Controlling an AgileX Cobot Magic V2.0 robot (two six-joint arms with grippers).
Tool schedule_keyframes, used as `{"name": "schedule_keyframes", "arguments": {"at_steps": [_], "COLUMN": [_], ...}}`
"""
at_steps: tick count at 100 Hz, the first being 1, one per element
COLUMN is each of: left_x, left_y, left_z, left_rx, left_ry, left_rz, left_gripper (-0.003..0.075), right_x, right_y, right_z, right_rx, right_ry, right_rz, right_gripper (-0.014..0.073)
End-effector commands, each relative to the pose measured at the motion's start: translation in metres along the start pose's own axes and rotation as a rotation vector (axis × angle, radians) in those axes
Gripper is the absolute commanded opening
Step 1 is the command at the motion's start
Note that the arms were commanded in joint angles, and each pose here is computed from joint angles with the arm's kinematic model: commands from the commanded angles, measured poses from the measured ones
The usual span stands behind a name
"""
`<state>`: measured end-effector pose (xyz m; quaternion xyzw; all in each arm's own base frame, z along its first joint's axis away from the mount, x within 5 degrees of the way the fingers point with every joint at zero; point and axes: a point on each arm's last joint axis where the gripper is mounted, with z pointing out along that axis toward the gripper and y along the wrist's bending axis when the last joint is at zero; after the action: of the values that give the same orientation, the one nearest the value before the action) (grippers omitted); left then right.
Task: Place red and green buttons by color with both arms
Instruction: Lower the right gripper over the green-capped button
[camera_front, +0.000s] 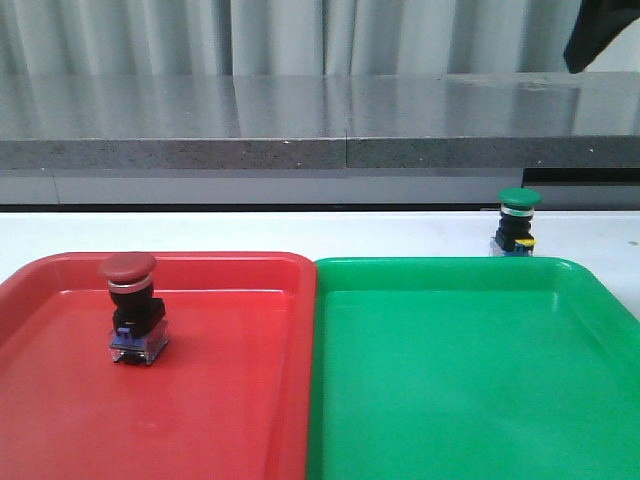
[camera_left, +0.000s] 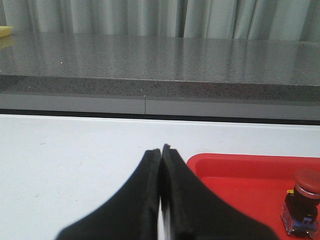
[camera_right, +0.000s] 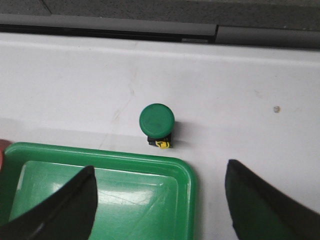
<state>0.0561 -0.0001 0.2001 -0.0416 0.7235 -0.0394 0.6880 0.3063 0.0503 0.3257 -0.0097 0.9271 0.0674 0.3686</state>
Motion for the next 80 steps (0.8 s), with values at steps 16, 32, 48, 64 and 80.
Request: {"name": "schedule_keyframes", "arguments": {"at_steps": [16, 32, 48, 64, 80], "left_x": [-0.005, -0.005, -0.005, -0.005, -0.005], "left_y": [0.000, 0.000, 0.000, 0.000, 0.000], "left_z": [-0.002, -0.002, -0.002, -0.002, -0.002], "left_rx": [0.009, 0.009, 0.009, 0.009, 0.009], "left_ry": [-0.097, -0.097, -0.097, -0.097, -0.097], "left_rz": [-0.009, -0.009, -0.009, -0.009, -0.009], "left_gripper": [-0.0020, -0.0020, -0.0020, -0.0020, -0.0020], "right_x": [-0.040, -0.052, -0.054, -0.052, -0.046], "right_y": [0.008, 0.009, 0.008, 0.007, 0.006], "right_z": [0.022, 0.052, 0.082, 0.107, 0.127], "right_rx": [-0.017, -0.007, 0.005, 0.012, 0.022], "right_ry": [0.038, 0.128, 0.228, 0.272, 0.309], "right_rz": [0.014, 0.013, 0.015, 0.023, 0.052], "right_gripper": [0.0542, 0.0542, 0.0542, 0.0542, 0.0542]}}
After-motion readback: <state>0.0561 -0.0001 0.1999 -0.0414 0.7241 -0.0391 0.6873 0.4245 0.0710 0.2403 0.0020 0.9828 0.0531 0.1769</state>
